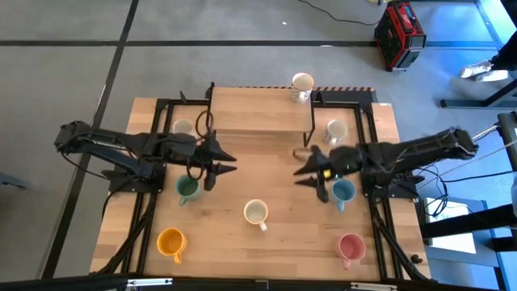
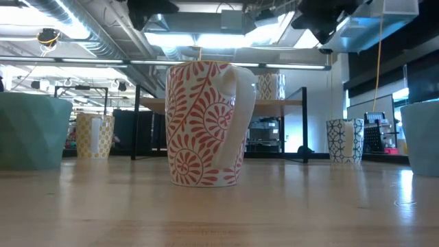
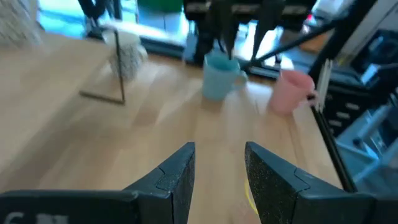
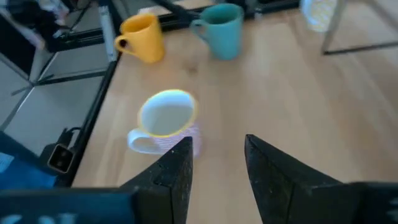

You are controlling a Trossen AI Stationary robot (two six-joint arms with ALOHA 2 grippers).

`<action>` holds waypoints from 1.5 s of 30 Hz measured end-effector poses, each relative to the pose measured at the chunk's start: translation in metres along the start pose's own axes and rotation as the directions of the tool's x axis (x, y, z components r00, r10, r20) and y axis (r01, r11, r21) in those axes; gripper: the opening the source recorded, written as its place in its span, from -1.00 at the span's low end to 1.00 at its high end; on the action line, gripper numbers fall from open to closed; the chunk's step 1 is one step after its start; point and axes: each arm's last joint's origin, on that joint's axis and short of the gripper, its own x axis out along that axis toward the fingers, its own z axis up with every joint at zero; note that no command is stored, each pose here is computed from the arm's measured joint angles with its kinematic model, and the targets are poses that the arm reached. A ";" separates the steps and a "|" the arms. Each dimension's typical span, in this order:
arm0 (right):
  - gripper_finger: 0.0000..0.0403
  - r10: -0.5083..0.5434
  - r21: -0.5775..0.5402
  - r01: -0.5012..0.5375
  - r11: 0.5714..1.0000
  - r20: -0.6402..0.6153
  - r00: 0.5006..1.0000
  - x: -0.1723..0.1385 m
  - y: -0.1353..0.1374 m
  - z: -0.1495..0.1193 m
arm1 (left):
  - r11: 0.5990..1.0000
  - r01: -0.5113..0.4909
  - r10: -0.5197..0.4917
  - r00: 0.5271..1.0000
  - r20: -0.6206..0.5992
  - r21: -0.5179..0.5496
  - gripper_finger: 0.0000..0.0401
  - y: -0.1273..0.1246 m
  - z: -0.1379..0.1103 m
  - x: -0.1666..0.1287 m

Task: Place coffee mugs
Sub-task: Put the orange patterned mug on the shelf

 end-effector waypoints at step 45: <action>0.15 0.111 -0.109 -0.104 0.989 0.065 0.992 0.185 0.082 -0.119 | 0.984 0.053 -0.065 0.996 -0.068 -0.171 -0.33 -0.075 -0.040 0.019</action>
